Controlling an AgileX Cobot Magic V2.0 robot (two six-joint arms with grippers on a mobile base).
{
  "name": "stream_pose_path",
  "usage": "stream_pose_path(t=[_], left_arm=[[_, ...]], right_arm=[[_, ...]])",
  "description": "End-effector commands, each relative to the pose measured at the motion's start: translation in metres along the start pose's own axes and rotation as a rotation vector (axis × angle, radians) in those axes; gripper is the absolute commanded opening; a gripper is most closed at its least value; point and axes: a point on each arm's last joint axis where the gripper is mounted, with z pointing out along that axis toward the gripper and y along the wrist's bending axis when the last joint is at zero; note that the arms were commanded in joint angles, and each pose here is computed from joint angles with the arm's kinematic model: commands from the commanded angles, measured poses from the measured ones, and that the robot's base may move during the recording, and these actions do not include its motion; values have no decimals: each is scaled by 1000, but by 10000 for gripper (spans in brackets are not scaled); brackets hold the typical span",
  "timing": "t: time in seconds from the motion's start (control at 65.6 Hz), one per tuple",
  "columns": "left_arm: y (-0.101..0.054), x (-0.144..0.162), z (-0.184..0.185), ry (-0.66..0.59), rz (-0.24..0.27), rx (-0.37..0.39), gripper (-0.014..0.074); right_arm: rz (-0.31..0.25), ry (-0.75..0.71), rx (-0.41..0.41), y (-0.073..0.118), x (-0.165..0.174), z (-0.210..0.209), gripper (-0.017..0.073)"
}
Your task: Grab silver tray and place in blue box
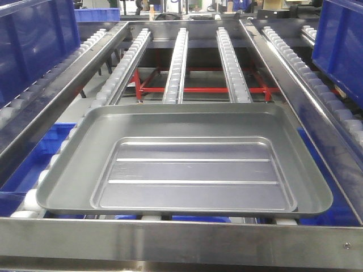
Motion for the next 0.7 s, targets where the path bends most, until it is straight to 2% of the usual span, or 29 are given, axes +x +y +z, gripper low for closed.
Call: stream_pose_path(t=[0.0,0.503,0.595,0.686], left_arm=[[-1,-10,-2,-102,-6,9,-104],[-1,-11,-2,-122,-6,10,-104],[-1,-14,-2,-153,-8,12,-104],[-1,-31,-4,-198,-111,15,-104]], right_arm=[[-10,-106,-7,1,-8,-2,50],[-10,-130,-10,1,-11,-2,50],[-10,-93,-5,1,-7,-2,50],[-9,-55,-2,1,-13,-2,50]])
